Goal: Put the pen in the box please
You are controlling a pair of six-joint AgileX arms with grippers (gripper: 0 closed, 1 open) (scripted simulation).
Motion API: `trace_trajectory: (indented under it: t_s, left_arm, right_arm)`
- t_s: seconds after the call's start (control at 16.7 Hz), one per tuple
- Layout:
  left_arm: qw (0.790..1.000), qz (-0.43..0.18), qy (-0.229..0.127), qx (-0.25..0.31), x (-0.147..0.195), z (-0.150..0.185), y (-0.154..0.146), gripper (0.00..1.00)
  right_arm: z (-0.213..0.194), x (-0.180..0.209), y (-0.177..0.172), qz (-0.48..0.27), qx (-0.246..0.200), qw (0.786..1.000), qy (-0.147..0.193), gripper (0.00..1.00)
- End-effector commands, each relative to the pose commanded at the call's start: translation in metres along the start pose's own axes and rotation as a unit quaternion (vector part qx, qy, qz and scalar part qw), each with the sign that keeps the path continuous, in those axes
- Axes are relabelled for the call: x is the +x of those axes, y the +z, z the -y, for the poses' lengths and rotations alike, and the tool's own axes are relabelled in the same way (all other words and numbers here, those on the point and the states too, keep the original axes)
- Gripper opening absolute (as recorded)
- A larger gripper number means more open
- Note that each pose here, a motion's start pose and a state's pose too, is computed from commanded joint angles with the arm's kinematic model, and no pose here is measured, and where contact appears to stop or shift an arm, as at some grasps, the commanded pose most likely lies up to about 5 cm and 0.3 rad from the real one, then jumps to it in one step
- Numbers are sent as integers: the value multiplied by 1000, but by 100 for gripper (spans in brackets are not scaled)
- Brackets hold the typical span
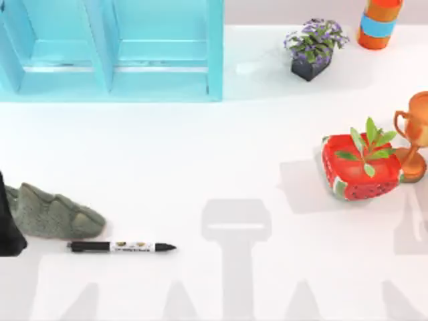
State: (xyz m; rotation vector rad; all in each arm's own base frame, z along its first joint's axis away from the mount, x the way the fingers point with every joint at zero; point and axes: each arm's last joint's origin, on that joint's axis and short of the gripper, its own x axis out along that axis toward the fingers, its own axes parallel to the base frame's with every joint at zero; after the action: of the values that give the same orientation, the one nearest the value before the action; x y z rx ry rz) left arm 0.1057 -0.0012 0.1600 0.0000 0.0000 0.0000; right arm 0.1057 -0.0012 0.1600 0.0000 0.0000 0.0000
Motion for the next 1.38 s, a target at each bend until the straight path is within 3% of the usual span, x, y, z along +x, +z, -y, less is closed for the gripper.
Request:
trace_trajectory:
  t_s: [0.18,0.36,0.54,0.72,0.84,0.96,1.14,1.38]
  left_arm:
    - [1000,0,0,0,0,0,0,100]
    - [1000,0,0,0,0,0,0,100]
    - [1000,0,0,0,0,0,0,100]
    - [1000,0,0,0,0,0,0,100]
    - [1000,0,0,0,0,0,0,100]
    - [1000,0,0,0,0,0,0,100]
    - [1000,0,0,0,0,0,0,100]
    - [1000,0,0,0,0,0,0,100]
  right_arm:
    - [-1,0,2,-3,-2,1000,4,100]
    - [-6,1,18,-30,-22,999,39,100]
    - [-19,9,49,-85,-60,989,109,100]
    - [-41,32,85,-165,-112,958,204,100]
    - [-65,59,103,-228,-150,922,273,100]
    - [-97,91,113,-294,-188,873,341,100]
    - [-160,139,108,-378,-240,784,431,100]
    - [-247,179,83,-447,-290,671,516,100]
